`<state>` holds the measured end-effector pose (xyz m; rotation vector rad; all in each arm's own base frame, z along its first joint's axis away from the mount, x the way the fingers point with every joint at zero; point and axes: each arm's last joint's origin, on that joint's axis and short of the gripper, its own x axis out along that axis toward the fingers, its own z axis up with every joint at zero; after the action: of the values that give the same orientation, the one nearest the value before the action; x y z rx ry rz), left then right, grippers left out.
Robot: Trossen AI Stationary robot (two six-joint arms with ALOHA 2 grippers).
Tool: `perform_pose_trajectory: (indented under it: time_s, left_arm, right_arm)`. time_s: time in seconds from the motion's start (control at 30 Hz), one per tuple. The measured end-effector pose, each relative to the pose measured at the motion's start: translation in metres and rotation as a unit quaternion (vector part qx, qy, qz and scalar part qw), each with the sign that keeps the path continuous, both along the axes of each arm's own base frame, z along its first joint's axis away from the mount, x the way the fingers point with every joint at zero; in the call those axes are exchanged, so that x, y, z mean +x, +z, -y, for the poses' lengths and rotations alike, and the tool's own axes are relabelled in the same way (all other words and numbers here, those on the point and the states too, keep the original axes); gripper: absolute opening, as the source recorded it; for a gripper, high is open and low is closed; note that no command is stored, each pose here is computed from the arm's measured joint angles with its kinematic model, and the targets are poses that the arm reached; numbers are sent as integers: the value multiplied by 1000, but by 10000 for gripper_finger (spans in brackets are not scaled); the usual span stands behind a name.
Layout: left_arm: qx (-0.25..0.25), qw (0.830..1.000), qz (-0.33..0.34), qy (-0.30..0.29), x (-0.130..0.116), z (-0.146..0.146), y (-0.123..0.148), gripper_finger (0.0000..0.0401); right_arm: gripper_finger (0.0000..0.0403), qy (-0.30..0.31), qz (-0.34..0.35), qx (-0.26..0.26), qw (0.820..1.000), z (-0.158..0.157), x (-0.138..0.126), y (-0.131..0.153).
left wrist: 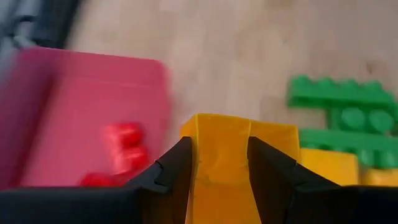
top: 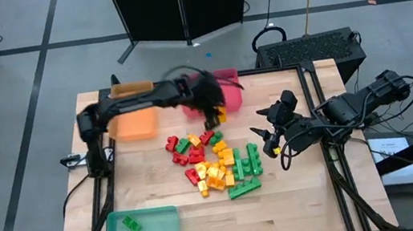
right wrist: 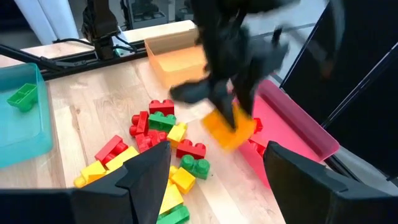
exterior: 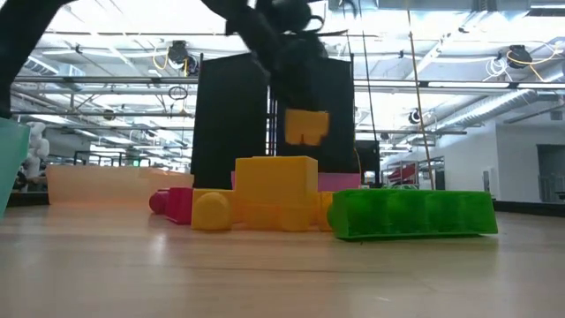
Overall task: Sort blocks
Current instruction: Put the yellow game piece into the yellow bin
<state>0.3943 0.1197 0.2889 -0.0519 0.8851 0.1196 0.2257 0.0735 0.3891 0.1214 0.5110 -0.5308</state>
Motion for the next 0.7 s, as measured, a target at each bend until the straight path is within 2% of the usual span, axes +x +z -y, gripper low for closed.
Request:
perform_pose_trajectory:
  time_s: [0.13, 0.3, 0.47, 0.6, 0.7]
  left_arm:
    - [13, 998, -11, 59, -48, -22, 20, 133]
    - [42, 986, -35, 155, -120, -40, 22, 133]
    - [39, 959, -57, 275, -187, -40, 4, 133]
    - [46, 934, -73, 346, -218, -32, -11, 133]
    - [59, 908, -97, 402, -234, -27, -24, 133]
  right_arm:
    - [249, 0, 0, 0, 1000, 0, 0, 0]
    - [249, 0, 0, 0, 1000, 0, 0, 0]
    - [249, 1, -1, -1, 1000, 0, 0, 0]
    - [249, 4, -2, -6, 1000, 0, 0, 0]
    - [249, 4, 1, -6, 1000, 0, 1, 1]
